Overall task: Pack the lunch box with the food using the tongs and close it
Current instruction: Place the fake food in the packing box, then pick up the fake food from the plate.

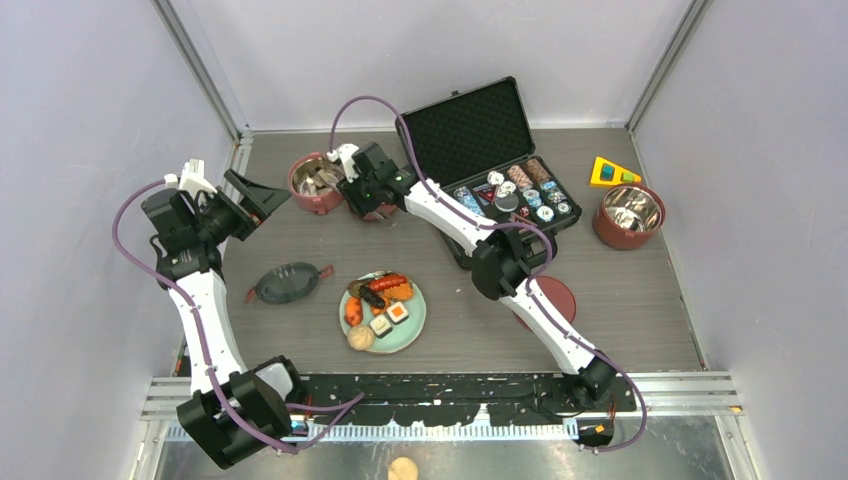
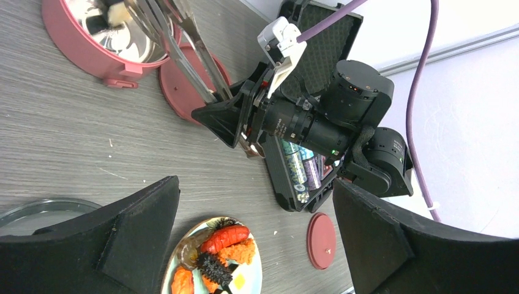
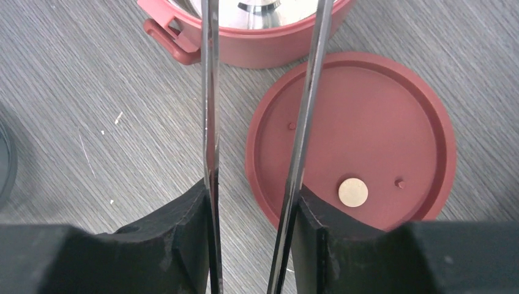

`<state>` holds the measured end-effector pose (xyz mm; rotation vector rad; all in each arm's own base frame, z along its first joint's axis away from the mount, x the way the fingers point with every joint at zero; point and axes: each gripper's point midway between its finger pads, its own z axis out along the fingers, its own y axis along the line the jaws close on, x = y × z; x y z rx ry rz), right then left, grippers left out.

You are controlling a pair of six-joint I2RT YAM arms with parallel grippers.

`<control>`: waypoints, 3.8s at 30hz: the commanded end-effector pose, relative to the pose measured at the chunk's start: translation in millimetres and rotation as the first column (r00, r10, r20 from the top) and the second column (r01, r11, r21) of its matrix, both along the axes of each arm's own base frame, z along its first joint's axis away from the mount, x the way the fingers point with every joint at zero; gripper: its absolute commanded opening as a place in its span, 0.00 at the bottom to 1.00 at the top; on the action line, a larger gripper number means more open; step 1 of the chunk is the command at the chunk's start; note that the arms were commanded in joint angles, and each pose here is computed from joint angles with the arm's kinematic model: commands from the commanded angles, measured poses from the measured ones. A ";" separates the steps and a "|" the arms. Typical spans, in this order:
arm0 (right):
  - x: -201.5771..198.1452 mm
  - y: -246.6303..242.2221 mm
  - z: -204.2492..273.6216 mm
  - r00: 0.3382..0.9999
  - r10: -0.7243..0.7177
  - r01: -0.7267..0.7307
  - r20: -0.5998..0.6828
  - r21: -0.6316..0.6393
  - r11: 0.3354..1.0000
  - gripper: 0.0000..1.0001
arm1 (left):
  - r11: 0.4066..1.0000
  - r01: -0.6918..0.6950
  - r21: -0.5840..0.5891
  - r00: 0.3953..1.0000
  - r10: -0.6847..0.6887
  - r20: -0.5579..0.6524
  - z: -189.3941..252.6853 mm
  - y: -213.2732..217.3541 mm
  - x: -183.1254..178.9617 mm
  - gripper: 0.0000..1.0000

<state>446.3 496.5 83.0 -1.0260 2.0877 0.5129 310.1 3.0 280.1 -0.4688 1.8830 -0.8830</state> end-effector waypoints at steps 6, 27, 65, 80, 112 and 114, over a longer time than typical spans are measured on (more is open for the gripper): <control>12.2 12.9 73.4 0.993 -0.022 0.006 0.116 0.133 0.991 0.51 | 1.000 0.011 0.010 0.999 -0.011 0.049 12.1 0.1 0.2 0.98; -130.6 -99.5 183.7 0.973 0.225 -0.222 -0.048 0.063 0.973 0.45 | 1.000 0.008 0.015 0.999 -0.009 0.035 12.2 0.3 -1.3 0.97; -325.8 -156.9 44.2 0.821 0.504 -0.566 -0.270 -0.265 0.781 0.50 | 0.999 0.021 0.025 0.999 -0.021 0.029 7.4 -2.4 -6.4 0.96; -337.9 -157.5 22.1 0.803 0.512 -0.592 -0.305 -0.317 0.741 0.50 | 0.999 0.022 0.024 0.999 -0.022 0.028 4.7 -1.7 -4.5 0.96; -314.1 -158.5 97.2 0.861 0.482 -0.508 -0.160 -0.264 0.820 0.00 | 1.000 0.017 0.015 1.000 -0.017 0.021 3.8 -0.5 -3.0 0.95; -306.9 -156.5 112.0 0.870 0.470 -0.492 -0.148 -0.225 0.841 0.01 | 1.000 0.017 0.016 1.000 -0.018 0.024 4.2 -0.7 -2.9 0.94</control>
